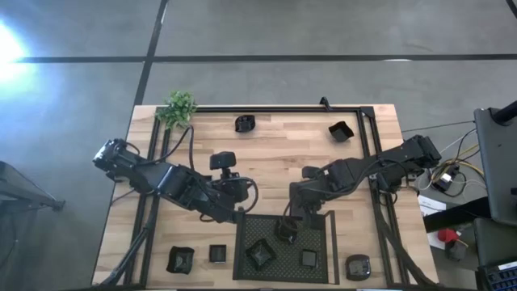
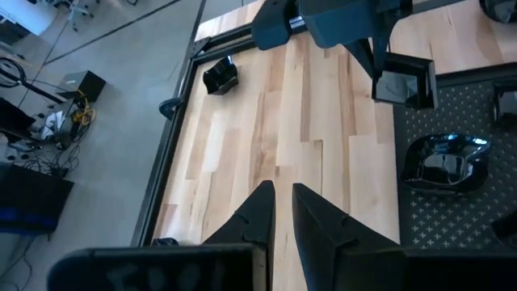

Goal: Pick & Place Mini shaped plates
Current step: Stack the square plate on top of the other square plate on the shelf

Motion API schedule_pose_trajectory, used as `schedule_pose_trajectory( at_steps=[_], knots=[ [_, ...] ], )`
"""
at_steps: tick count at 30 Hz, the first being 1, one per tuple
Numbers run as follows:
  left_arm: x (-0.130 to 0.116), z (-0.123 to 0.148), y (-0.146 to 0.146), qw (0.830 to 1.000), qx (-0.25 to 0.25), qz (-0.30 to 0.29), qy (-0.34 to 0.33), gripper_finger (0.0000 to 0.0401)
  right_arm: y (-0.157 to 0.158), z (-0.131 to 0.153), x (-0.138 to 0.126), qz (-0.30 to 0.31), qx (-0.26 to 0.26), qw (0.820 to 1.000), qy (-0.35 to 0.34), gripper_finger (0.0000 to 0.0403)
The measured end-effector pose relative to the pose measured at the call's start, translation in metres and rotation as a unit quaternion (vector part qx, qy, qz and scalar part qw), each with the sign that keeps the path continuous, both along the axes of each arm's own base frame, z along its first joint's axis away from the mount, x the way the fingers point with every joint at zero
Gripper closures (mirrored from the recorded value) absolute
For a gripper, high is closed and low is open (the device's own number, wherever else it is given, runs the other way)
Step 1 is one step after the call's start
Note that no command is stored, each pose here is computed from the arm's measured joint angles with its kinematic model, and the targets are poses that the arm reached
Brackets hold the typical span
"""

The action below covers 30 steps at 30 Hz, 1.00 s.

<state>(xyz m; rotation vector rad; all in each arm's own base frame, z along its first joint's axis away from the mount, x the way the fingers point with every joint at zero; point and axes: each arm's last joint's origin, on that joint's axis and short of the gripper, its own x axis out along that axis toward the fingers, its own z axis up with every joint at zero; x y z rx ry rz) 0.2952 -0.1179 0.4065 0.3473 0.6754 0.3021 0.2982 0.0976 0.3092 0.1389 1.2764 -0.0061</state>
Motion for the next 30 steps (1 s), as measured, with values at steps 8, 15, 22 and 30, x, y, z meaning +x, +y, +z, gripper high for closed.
schedule_pose_trajectory(
  at_steps=[8, 15, 22, 30],
  knots=[
    [0.001, -0.002, -0.001, 1.0, -0.005, 0.004, -0.005, 0.0359, 0.0, 0.0, 0.0, 0.002, 0.001, 1.0, 0.0, 0.0394],
    [0.001, -0.002, 0.0, 1.0, -0.003, 0.003, -0.004, 0.0359, 0.0, 0.0, 0.0, 0.007, 0.002, 1.0, 0.001, 0.0394],
    [0.001, -0.002, 0.0, 1.0, -0.001, 0.002, -0.003, 0.0359, 0.004, -0.002, -0.001, 0.006, 0.009, 1.0, 0.006, 0.0394],
    [0.001, -0.002, 0.0, 1.0, 0.001, 0.0, -0.001, 0.0359, 0.016, -0.019, -0.004, 0.025, 0.034, 0.999, 0.019, 0.0394]
  ],
)
